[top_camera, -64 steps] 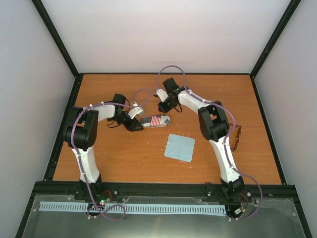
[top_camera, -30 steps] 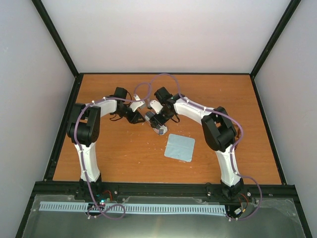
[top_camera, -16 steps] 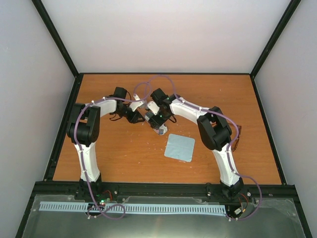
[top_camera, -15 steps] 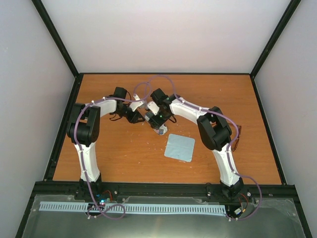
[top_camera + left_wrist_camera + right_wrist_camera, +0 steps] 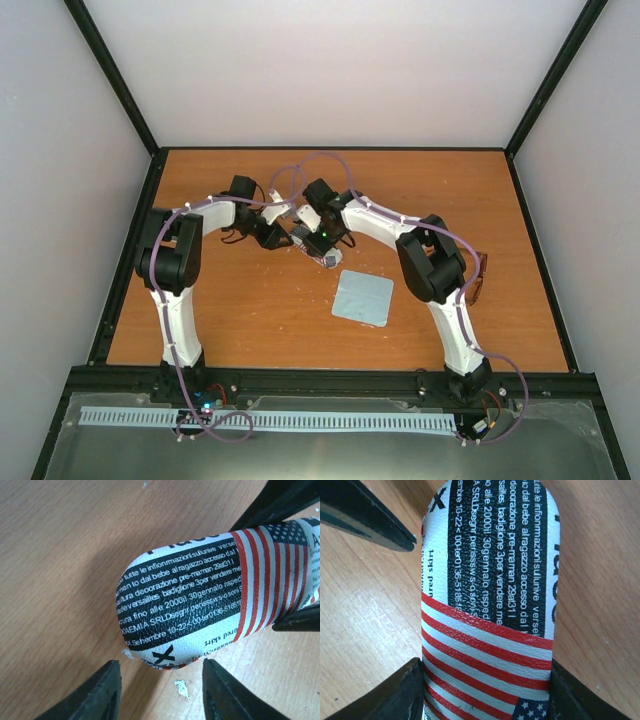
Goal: Organize the sunglasses
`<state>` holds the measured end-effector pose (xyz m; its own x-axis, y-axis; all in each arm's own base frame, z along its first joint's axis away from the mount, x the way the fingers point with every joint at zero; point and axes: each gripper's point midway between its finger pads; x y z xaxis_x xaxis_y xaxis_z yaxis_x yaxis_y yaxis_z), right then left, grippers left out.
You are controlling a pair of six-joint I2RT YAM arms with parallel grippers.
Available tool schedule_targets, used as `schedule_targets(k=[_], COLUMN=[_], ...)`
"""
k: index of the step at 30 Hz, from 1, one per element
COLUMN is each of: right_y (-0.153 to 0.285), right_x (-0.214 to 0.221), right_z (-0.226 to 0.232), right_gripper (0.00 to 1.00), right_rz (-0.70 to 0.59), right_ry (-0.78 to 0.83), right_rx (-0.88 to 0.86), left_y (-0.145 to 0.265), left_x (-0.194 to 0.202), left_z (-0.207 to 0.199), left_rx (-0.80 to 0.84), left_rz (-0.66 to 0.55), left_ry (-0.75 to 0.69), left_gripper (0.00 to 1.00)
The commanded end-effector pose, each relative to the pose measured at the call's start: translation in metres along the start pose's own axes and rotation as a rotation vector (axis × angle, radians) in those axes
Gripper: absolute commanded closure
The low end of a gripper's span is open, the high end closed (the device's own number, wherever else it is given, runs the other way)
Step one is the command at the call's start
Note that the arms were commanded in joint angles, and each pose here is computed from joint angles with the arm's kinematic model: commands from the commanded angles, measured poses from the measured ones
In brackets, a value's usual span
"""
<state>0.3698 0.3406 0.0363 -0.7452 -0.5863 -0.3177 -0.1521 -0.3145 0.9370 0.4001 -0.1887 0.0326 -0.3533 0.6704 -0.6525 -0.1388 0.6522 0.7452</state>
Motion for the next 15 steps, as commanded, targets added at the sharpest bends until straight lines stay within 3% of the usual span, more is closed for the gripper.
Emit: schedule_targets(k=[1, 6, 9, 15], right_y=[0.000, 0.001, 0.006, 0.035], right_x=[-0.006, -0.008, -0.013, -0.028], right_z=[0.000, -0.001, -0.009, -0.020], right_gripper=[0.59, 0.67, 0.72, 0.71], right_rz=[-0.012, -0.015, -0.048, -0.155], right_ry=[0.005, 0.001, -0.044, -0.210], right_rx=[0.015, 0.022, 0.021, -0.200], left_y=[-0.001, 0.000, 0.003, 0.007], left_x=[-0.001, 0.001, -0.001, -0.012], left_z=[0.003, 0.003, 0.001, -0.010], left_rx=[-0.006, -0.015, -0.020, 0.024], left_rz=[-0.019, -0.015, -0.024, -0.088], left_ry=[-0.018, -0.011, -0.009, 0.006], left_gripper=[0.50, 0.46, 0.34, 0.27])
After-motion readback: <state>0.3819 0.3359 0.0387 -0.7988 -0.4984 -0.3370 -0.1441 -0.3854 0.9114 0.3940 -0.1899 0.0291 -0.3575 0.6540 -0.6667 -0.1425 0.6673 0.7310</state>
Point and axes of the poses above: each gripper's point midway between its finger pads, its own y axis back along the fingers, its own z axis along the line the jaws close on, x = y × z, and after that the axes turned 14 degrees about -y, right-handed
